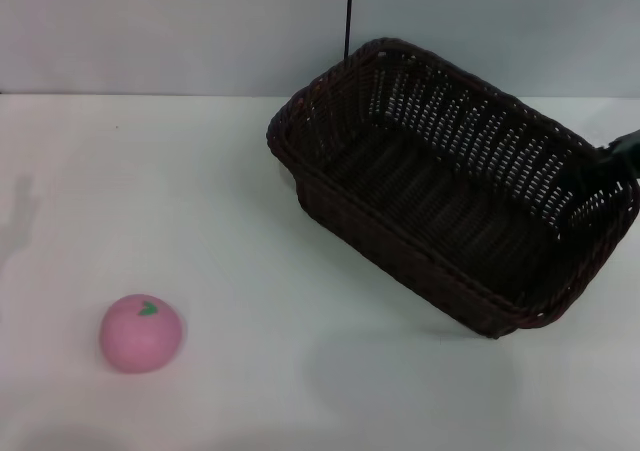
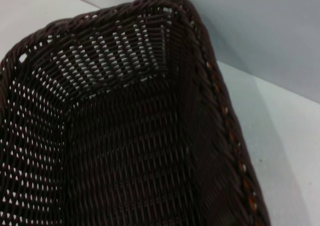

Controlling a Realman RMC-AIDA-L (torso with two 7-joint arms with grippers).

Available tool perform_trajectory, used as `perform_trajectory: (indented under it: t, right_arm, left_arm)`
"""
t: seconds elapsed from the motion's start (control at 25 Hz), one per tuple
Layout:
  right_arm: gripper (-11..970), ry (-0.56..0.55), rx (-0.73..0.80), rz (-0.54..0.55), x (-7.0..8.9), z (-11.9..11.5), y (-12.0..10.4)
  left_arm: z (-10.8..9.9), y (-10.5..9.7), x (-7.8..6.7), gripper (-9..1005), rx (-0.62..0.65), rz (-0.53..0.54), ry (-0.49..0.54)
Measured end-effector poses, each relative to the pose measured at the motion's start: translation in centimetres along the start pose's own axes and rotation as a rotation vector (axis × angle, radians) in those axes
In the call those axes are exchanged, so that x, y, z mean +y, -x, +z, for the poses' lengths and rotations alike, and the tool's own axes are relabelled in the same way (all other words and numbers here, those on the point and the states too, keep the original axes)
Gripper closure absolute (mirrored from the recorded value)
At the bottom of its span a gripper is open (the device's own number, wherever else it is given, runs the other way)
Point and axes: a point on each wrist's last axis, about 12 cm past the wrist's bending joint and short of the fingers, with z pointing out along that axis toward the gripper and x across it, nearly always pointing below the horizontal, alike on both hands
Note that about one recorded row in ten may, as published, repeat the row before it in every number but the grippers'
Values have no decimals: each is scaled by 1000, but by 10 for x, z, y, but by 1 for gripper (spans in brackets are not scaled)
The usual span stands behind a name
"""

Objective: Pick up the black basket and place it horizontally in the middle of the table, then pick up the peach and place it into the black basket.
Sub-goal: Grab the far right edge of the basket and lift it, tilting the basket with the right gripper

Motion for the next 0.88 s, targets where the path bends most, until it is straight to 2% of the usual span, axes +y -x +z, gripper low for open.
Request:
perform_trajectory:
  t: [0.04,0.24,0.72,0.8,0.88]
  right_arm:
    - [199,2,-1,-5,1,2,0]
    - [395,-2,-11,-24,1,4,-1]
    - [640,1,-81,-61,-2,-2,-6]
    - [765,7,-115,-64,-4,-5,-7]
    - [761,12,-131,-65,-4,-6,-7]
  left_arm:
    - [0,0,0,162,0,0,-1]
    - [1,0,0,162,0,1,-3]
    - [-1,0,1,163,6,3,7]
    - [-1,-1,1,163,8,3,7]
    - [-1,-1,1,163,8,3,7]
